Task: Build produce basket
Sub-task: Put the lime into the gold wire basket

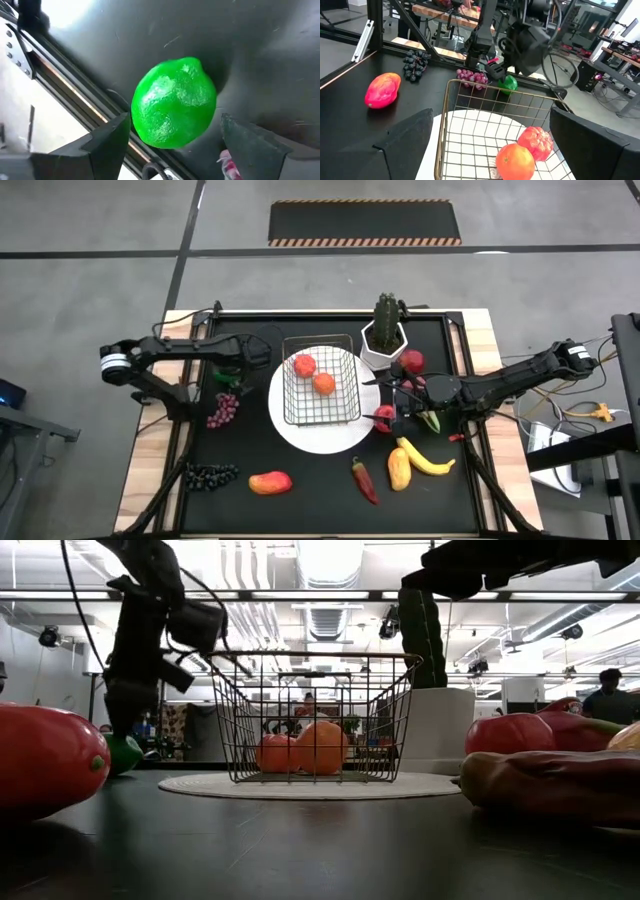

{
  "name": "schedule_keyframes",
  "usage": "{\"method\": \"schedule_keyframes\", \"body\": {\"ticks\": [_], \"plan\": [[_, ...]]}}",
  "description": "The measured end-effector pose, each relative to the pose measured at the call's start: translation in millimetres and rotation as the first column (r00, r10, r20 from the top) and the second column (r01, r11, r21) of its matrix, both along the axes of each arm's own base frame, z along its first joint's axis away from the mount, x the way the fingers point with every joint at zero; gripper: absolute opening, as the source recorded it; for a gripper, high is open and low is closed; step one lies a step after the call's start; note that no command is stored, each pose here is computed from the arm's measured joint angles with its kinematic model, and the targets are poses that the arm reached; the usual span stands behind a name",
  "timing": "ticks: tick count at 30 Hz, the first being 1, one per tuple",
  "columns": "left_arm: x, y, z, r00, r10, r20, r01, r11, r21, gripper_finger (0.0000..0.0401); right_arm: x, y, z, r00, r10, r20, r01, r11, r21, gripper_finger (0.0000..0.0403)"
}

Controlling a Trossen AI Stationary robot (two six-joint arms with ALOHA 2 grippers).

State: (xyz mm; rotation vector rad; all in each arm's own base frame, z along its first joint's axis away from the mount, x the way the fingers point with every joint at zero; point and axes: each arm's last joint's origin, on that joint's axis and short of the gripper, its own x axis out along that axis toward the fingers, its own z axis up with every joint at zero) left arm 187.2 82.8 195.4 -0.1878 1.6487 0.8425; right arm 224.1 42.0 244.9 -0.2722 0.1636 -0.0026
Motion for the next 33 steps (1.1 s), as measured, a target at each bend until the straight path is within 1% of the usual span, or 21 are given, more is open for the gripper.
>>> {"method": "schedule_keyframes", "body": {"ticks": [7, 12, 15, 20, 24, 27, 30, 33], "plan": [[4.1, 5.0, -18.3, 0.995, -0.017, -0.102, 0.015, 1.000, -0.013, 0.0290, 0.0, 0.0, -0.1, 1.000, 0.000, -0.002, 0.000, 1.000, 0.000, 0.0382], [8.3, 8.6, -28.4, 0.989, -0.034, -0.147, 0.031, 0.999, -0.021, 0.0288, 0.0, 0.0, -0.2, 1.000, 0.000, -0.002, 0.000, 1.000, -0.001, 0.0382], [9.3, 9.2, -30.9, 0.986, -0.035, -0.162, 0.032, 0.999, -0.020, 0.0272, -0.1, 0.0, -0.4, 1.000, 0.000, -0.004, 0.000, 1.000, -0.001, 0.0382], [9.1, 9.3, -29.8, 0.988, -0.032, -0.152, 0.029, 0.999, -0.019, 0.0230, -0.1, 0.0, -0.5, 1.000, 0.000, -0.007, 0.000, 1.000, -0.001, 0.0382], [10.4, 9.4, -23.1, 0.994, -0.008, -0.106, 0.007, 1.000, -0.011, 0.0219, -0.1, 0.0, -0.6, 1.000, 0.000, -0.007, 0.000, 1.000, -0.002, 0.0382], [11.7, 8.5, -10.0, 0.999, -0.007, -0.052, 0.008, 1.000, 0.011, 0.0217, -0.1, 0.0, -0.6, 1.000, 0.000, -0.007, 0.000, 1.000, -0.002, 0.0382], [13.2, 7.0, 11.6, 0.999, 0.000, 0.044, -0.003, 0.998, 0.060, 0.0216, 0.0, 0.0, -0.4, 1.000, 0.000, -0.007, 0.000, 1.000, -0.002, 0.0382], [14.0, 3.5, 41.6, 0.983, 0.006, 0.183, -0.030, 0.991, 0.130, 0.0216, -0.1, 0.0, -0.5, 1.000, 0.000, -0.008, 0.000, 1.000, -0.002, 0.0382]]}}
